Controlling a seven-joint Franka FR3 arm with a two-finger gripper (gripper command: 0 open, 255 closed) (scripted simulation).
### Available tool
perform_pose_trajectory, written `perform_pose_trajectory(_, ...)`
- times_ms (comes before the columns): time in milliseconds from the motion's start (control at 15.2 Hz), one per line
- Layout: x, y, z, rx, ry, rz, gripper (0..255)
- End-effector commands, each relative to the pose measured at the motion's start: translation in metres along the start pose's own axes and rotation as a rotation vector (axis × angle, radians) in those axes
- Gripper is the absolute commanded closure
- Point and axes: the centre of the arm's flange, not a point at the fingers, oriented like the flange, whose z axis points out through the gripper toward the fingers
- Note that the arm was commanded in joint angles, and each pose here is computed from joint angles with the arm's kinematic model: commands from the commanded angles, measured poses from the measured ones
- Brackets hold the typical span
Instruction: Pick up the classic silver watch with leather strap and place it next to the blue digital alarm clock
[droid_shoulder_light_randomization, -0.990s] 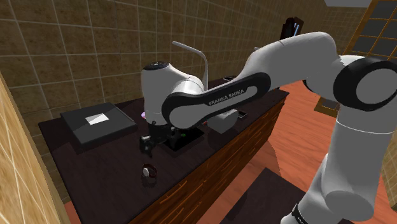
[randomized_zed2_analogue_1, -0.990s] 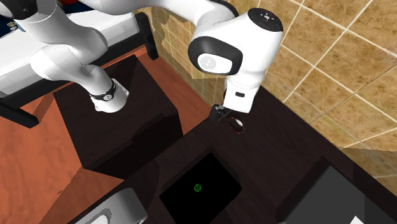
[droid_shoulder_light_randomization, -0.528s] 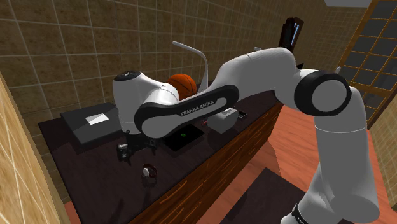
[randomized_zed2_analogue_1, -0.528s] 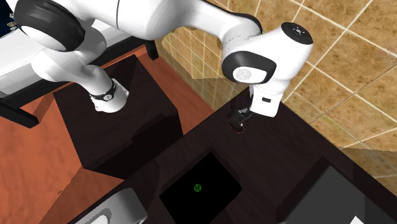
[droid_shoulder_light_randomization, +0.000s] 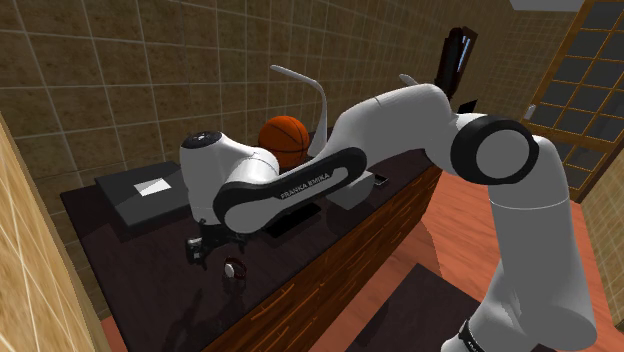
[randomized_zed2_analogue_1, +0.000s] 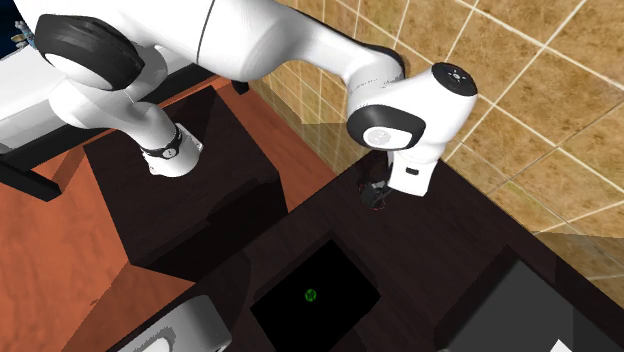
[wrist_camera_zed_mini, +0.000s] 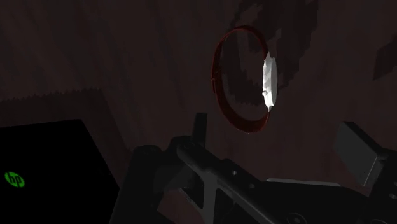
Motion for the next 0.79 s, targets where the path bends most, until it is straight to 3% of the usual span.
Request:
perform_pose_trajectory(0, -0.0007, 0.0001, 0.0015, 0.000, 0.000, 0.000, 0)
perform_pose_trajectory(330, -0.0006, 0.0001, 0.0015, 0.000, 0.000, 0.000, 0)
perform_pose_trajectory(396, -0.0006, 0.0001, 0.0015, 0.000, 0.000, 0.000, 255)
perform_pose_trajectory(726, -0.0006, 0.0001, 0.0015, 0.000, 0.000, 0.000, 255)
